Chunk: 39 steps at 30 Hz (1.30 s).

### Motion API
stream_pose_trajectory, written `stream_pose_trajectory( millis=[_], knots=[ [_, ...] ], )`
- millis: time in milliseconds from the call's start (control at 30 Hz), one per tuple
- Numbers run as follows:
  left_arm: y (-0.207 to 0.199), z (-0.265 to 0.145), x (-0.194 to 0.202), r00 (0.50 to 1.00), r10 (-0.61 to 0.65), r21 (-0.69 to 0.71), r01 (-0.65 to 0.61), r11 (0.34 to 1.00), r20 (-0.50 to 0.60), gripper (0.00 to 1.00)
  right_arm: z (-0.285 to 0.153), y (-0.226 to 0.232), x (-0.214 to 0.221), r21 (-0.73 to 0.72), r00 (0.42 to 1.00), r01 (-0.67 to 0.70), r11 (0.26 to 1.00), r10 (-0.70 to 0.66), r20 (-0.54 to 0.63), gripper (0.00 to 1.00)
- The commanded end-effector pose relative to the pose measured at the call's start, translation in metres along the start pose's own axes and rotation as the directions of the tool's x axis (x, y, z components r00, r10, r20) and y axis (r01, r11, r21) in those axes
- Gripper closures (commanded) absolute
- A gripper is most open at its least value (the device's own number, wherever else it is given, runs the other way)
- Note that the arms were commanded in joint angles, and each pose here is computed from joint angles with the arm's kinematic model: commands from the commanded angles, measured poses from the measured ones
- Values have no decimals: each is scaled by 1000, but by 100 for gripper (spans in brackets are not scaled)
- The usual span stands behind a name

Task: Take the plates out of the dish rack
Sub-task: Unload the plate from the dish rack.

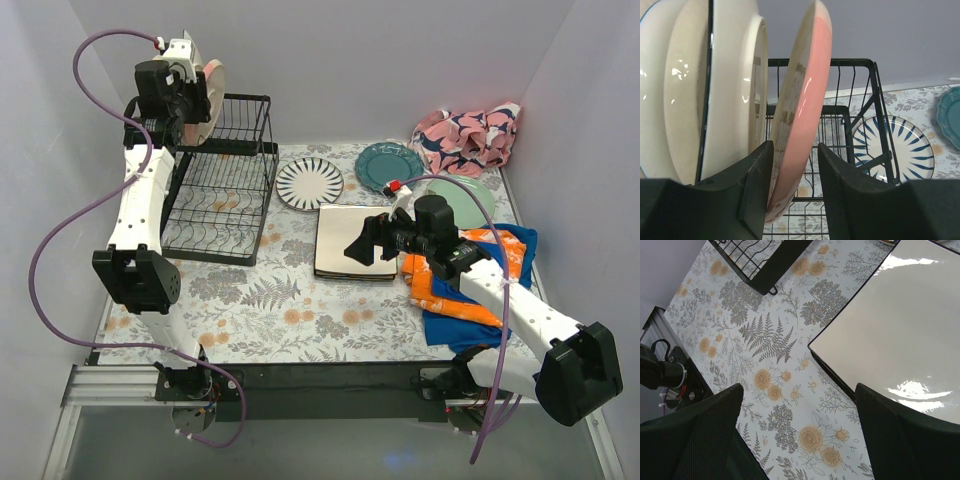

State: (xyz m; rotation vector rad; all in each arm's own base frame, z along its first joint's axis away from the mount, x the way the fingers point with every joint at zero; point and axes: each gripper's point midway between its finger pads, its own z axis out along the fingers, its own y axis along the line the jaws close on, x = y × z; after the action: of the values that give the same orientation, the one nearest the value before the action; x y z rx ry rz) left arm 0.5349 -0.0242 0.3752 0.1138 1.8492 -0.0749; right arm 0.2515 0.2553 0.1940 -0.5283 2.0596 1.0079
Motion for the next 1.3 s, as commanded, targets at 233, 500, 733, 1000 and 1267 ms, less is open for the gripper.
stream_pose_trajectory(
  millis=[233,500,733,1000,1267],
  knots=[
    [-1,-4,-5,999,37,7,-37,999,12,92,1,9,-17,-26,998,47,999,-46,48,3],
    [-3,-17,-32,982,120,11,-123,992,148,100,3,9,-16,-25,998,46,999,-45,41,3],
    [-6,-27,-72,941,197,4,-206,979,274,100,5,8,-17,-17,998,47,999,-46,43,3],
    [-17,-46,-106,890,250,-1,-270,963,381,100,6,6,-15,-6,997,60,998,-60,40,1],
    [-29,-55,-121,861,285,5,-317,948,421,100,10,-2,-11,20,999,47,999,-48,18,2]
  ],
)
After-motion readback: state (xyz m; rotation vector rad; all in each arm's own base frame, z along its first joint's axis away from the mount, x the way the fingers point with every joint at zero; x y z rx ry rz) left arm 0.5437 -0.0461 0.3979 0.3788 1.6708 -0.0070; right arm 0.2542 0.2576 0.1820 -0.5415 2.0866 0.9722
